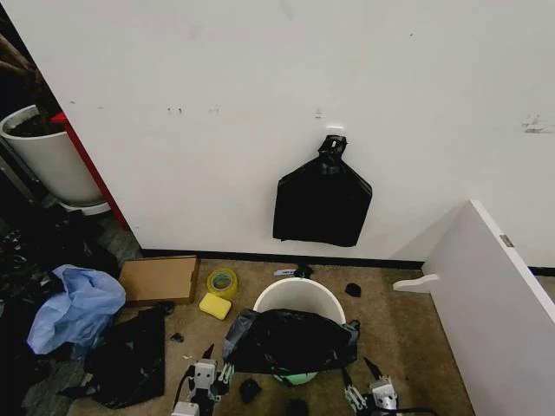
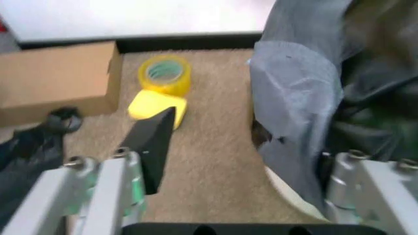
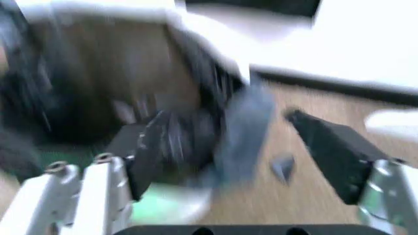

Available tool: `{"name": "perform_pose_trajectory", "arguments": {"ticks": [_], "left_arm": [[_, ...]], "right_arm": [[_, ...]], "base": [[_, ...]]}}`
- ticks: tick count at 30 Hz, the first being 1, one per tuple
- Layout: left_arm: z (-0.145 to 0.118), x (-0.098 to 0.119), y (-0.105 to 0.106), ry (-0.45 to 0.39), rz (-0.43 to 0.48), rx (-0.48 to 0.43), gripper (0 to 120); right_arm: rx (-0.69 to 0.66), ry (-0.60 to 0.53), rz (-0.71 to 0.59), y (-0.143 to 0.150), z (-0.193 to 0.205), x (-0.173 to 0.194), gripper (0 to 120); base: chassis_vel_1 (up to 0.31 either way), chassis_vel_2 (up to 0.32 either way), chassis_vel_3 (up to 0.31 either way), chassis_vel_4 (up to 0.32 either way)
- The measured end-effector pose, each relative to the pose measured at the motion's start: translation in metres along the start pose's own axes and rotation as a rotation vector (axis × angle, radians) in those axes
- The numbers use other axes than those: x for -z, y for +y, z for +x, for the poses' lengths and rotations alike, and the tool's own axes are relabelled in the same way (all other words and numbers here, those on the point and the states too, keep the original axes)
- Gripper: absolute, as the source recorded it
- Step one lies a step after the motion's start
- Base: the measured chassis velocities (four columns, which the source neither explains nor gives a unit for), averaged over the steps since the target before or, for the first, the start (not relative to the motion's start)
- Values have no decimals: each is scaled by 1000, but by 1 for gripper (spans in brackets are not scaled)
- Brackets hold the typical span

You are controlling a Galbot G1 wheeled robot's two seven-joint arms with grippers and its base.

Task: Place the garbage bag over the trash bin.

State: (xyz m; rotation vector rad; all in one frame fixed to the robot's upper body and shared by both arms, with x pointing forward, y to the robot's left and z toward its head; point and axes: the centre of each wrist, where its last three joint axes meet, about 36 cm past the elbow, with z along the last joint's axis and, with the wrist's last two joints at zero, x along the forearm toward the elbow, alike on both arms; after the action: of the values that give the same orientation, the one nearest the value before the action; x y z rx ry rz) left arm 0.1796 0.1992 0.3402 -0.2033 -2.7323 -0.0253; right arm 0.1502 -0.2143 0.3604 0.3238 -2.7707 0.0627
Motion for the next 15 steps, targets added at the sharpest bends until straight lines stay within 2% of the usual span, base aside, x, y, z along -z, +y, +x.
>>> {"name": "perform_pose_trajectory", "arguments": {"ticks": [1, 3, 4, 6, 8, 10, 12, 13, 14, 15], "left_arm": [[9, 3, 3, -32, -3, -53, 73], [14, 1, 6, -71, -43, -91, 80], [15, -3, 10, -108, -105, -110, 86], [15, -5, 11, -112, -120, -112, 88], [14, -10, 14, -106, -149, -100, 96], [12, -10, 12, -111, -122, -93, 100], [8, -9, 11, -146, -76, -123, 100], [3, -6, 11, -196, -36, -179, 100], [3, -6, 11, -196, -36, -179, 100], [0, -5, 11, -230, -17, -217, 100]], "right_arm": [[26, -76, -29, -3, -6, 11, 79], [60, -157, -36, -9, -18, 22, 86], [76, -223, 0, -17, -32, 26, 92], [76, -245, 19, -21, -37, 26, 92], [67, -311, 56, -28, -62, 27, 99], [51, -334, -1, -26, -84, 41, 100], [48, -327, -59, -27, -100, 57, 100], [57, -299, -92, -30, -111, 73, 100], [57, -299, -92, -30, -111, 73, 100], [73, -263, -107, -33, -117, 84, 100]], "base": [[0, 0, 0, 0], [0, 0, 0, 0], [0, 0, 0, 0], [0, 0, 0, 0], [0, 0, 0, 0], [0, 0, 0, 0], [0, 0, 0, 0], [0, 0, 0, 0], [0, 0, 0, 0], [0, 0, 0, 0]]}}
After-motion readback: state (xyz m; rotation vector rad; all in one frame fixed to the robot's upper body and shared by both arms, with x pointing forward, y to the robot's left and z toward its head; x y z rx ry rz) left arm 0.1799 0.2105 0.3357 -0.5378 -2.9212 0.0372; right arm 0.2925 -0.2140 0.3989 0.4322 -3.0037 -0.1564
